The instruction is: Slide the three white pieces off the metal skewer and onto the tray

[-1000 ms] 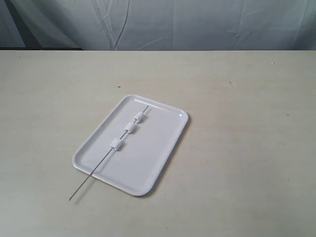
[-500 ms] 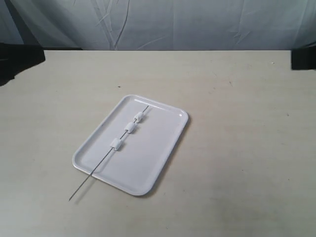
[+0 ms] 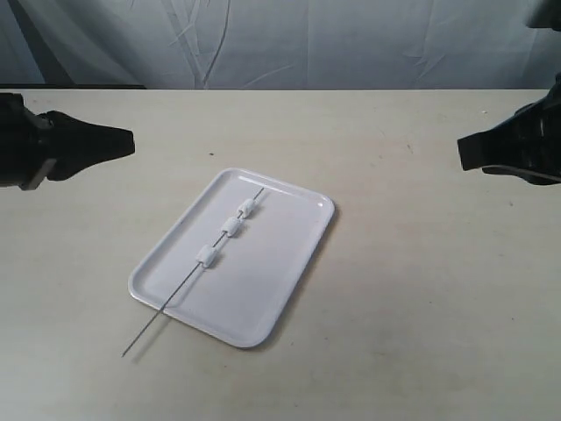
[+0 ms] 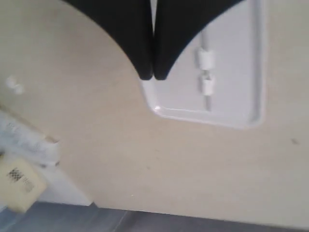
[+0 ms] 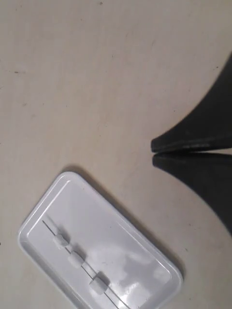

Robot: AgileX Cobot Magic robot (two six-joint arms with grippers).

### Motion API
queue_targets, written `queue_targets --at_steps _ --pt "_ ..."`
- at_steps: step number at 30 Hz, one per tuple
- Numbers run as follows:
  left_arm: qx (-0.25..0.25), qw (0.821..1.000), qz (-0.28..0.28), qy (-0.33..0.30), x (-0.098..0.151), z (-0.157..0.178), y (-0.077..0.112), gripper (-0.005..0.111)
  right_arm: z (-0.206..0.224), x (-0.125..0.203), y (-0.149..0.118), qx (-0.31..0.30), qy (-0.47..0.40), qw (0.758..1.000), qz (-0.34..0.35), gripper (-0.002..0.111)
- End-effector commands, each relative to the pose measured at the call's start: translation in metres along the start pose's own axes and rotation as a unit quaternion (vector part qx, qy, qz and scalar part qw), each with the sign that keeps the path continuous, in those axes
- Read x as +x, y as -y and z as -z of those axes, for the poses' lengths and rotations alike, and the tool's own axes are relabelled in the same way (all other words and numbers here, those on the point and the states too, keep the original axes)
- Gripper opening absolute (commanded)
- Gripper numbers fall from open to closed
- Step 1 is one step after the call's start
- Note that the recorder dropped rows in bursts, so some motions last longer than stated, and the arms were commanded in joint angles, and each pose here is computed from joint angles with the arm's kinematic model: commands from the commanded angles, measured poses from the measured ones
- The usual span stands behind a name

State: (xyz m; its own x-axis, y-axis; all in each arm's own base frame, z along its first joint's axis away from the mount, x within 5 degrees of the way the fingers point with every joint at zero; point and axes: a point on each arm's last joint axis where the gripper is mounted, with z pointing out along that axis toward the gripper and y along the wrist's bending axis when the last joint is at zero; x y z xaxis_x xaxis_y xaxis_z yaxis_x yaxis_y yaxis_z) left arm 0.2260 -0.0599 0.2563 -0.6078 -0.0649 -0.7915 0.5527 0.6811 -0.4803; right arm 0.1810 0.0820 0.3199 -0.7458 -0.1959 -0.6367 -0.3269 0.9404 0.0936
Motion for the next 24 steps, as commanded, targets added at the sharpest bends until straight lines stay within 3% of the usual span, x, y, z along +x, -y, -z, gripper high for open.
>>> queue_targets --at_steps 1,3,5,7,9,12,15,17,18,21,22,24 --pt "-0.053 0.952 -0.300 0.010 -0.006 0.000 -0.009 0.000 0.002 -0.001 -0.001 -0.001 0.002 1.000 0.005 0.000" --pt "-0.081 0.905 -0.418 0.007 -0.009 0.001 -0.014 0.000 0.002 -0.001 -0.001 -0.001 0.002 1.000 0.005 0.000" --pt "-0.125 0.857 -0.500 -0.015 -0.010 0.002 -0.022 0.000 0.002 -0.001 -0.001 -0.002 0.002 1.000 0.004 0.000" --pt "-0.195 0.828 -0.524 -0.052 -0.012 0.007 -0.035 0.000 0.002 -0.001 -0.001 -0.002 0.002 1.000 0.004 0.000" --pt "-0.269 0.816 -0.503 -0.095 -0.012 0.014 -0.049 0.000 0.002 -0.001 -0.001 -0.002 0.002 1.000 0.004 0.000" --pt "-0.413 0.838 -0.339 -0.109 -0.010 0.032 -0.071 0.000 0.002 -0.001 -0.001 -0.002 0.002 1.000 0.004 0.000" --pt "-0.521 0.837 -0.121 -0.113 0.005 0.051 -0.083 0.000 0.002 -0.001 -0.001 -0.002 0.002 1.000 0.010 0.000" --pt "-0.516 0.839 -0.059 -0.165 0.019 0.053 -0.081 0.000 0.002 -0.002 -0.001 -0.002 0.003 1.000 0.023 0.000" --pt "-0.492 0.845 -0.066 -0.200 0.024 0.051 -0.078 0.000 0.002 -0.002 -0.001 -0.002 0.004 1.000 0.026 0.000" --pt "-0.381 0.887 -0.004 -0.261 0.041 0.037 -0.063 0.000 0.002 -0.003 -0.002 -0.010 0.008 1.000 0.020 0.000" --pt "-0.317 0.907 0.016 -0.277 0.046 0.029 -0.054 0.000 0.002 -0.003 -0.003 -0.010 0.008 1.000 0.023 0.000" --pt "-0.233 0.926 0.048 -0.294 0.052 0.021 -0.042 0.000 0.002 -0.003 -0.003 -0.012 0.009 0.999 0.039 0.000"
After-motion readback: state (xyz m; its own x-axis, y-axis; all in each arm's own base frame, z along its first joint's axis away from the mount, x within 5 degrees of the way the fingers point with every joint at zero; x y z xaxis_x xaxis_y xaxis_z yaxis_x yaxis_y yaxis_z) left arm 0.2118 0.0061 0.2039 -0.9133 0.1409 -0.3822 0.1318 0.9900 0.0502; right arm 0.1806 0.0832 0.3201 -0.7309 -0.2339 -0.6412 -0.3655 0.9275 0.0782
